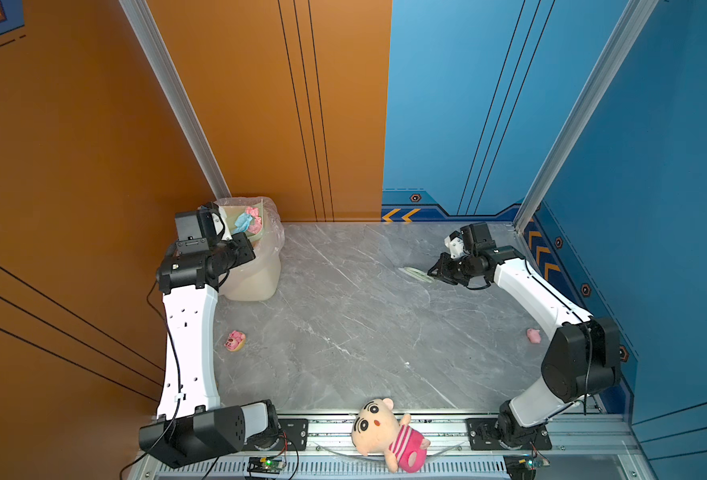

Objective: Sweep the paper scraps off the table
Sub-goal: 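Tip the dustpan over the bin with the left gripper to empty the scraps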

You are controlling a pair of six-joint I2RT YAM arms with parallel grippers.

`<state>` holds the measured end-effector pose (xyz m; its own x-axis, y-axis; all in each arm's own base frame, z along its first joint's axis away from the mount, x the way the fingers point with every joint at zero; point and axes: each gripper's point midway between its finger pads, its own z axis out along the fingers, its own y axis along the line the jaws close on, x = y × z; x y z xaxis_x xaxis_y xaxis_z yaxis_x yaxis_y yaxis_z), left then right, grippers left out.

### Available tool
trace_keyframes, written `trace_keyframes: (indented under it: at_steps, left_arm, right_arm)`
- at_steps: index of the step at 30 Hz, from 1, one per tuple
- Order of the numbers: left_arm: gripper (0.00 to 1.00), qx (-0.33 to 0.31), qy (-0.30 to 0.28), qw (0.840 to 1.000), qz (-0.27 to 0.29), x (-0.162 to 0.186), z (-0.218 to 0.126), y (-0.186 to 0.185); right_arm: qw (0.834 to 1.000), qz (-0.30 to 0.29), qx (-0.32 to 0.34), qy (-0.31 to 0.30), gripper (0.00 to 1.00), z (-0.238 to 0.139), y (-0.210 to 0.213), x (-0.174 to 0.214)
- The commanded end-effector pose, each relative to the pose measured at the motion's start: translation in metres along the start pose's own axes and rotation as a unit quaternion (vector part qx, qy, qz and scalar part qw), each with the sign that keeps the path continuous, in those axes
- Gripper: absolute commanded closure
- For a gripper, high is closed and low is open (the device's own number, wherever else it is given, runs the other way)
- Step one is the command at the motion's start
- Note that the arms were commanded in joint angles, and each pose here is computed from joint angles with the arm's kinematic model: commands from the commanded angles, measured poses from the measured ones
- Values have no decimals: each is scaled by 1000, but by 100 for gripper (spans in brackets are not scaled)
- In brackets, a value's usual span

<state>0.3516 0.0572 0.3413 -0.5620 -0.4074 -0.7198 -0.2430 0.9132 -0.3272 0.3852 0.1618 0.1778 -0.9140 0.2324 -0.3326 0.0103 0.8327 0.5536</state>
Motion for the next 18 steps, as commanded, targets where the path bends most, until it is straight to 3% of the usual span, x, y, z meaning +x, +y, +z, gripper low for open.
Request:
trace_keyframes:
  at_steps: [1, 11, 18]
  left_arm:
    - [79, 43, 12, 998, -45, -7, 0, -3]
    - [79, 99, 37, 988, -111, -22, 17, 5]
    - [79, 189, 40, 969, -156, -37, 19, -7]
  right_arm:
    - [1000, -14, -6, 2, 100, 0, 7, 0]
    - [1000, -19, -5, 1, 100, -3, 8, 3]
    - [1000, -18, -4, 3, 100, -2, 6, 4]
